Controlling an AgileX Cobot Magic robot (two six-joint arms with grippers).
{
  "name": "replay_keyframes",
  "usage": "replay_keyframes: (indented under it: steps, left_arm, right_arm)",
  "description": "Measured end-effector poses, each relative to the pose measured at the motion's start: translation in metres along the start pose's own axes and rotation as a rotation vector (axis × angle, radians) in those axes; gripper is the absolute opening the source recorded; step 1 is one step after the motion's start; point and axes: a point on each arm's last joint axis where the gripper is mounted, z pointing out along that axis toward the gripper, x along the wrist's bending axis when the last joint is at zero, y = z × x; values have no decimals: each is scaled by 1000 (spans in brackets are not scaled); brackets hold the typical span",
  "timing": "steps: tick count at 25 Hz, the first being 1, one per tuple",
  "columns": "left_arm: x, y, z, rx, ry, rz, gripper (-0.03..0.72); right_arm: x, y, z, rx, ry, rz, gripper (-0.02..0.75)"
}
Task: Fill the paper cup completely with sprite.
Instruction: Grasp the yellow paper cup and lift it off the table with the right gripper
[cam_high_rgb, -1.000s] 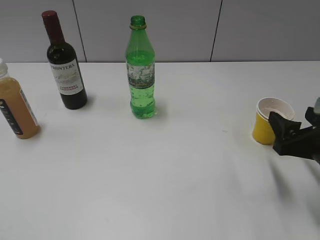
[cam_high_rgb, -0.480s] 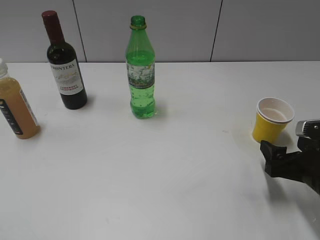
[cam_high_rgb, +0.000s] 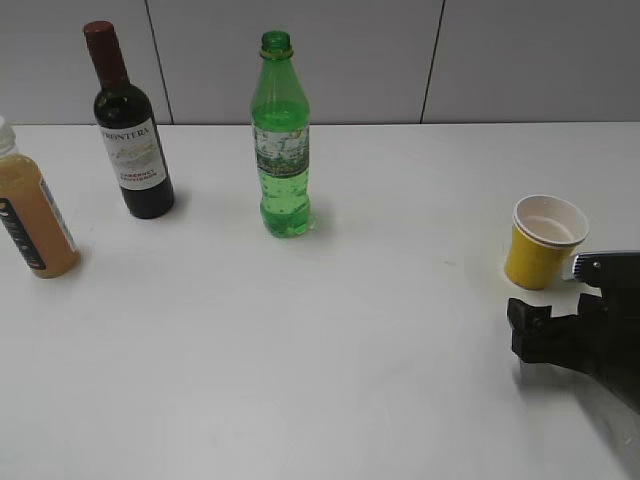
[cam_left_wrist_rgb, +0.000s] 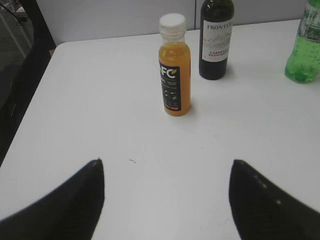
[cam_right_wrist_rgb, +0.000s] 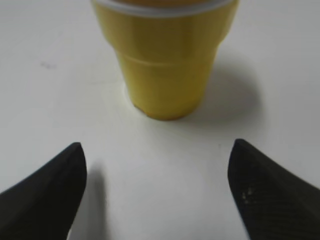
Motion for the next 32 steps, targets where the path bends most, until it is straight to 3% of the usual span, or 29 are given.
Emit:
replay_keyframes:
  steps: [32]
  left_arm:
    - [0, 0, 0, 0, 0, 0, 590]
  right_arm:
    - [7, 7, 69, -153, -82, 50, 650]
